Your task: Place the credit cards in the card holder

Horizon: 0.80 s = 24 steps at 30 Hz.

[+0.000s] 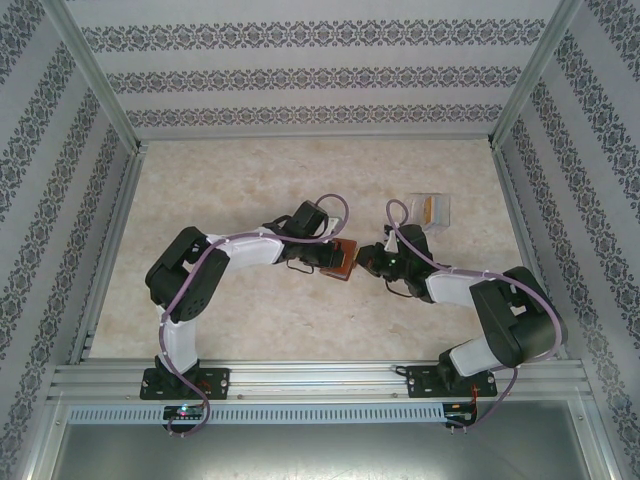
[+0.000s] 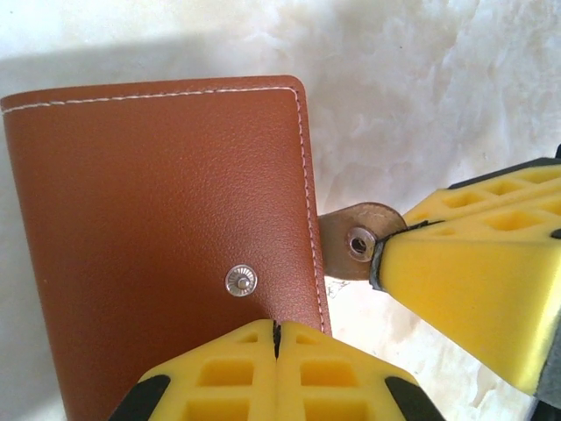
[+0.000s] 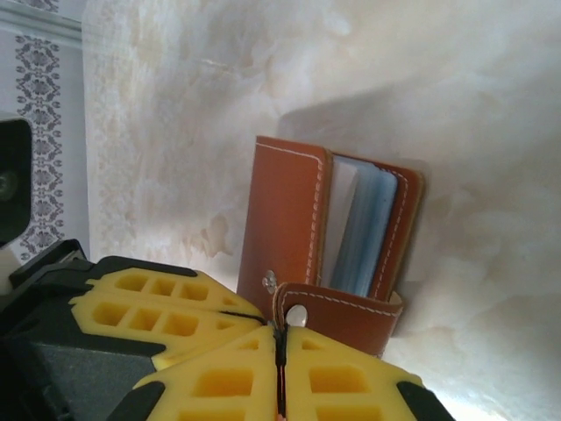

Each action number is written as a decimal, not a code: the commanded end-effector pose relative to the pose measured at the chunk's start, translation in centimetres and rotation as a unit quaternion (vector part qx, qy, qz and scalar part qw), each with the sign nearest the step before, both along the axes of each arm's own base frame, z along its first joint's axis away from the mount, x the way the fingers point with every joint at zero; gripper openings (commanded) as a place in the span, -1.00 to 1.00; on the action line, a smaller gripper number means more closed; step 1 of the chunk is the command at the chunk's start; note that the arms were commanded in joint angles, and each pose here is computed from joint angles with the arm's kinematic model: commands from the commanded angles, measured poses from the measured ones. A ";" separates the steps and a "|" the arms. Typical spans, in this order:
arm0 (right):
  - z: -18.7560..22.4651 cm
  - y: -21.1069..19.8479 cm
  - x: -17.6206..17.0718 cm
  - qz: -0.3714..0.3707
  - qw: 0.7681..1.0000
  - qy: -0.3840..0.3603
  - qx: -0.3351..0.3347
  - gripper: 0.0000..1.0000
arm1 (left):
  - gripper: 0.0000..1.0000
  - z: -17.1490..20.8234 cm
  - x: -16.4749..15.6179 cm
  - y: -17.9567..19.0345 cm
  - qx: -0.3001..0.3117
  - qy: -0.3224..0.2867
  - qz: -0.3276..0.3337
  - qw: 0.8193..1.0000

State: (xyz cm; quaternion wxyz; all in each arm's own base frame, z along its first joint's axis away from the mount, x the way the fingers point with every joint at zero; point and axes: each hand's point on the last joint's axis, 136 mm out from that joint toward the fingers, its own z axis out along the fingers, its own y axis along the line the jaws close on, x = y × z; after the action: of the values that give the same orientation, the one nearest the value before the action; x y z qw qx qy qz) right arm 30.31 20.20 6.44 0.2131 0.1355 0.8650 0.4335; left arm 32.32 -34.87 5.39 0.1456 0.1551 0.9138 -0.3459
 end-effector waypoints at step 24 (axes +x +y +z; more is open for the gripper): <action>-3.9 3.6 1.6 0.086 0.994 0.042 -0.057 -0.70 | -0.61 4.1 1.0 4.9 -0.098 -0.004 0.103 0.990</action>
State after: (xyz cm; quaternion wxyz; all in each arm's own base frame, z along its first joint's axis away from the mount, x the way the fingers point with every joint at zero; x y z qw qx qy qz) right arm 32.51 23.80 3.68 0.1606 0.0701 0.8952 0.4099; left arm 31.91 -30.58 6.77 0.1566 0.0600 0.8985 -0.4057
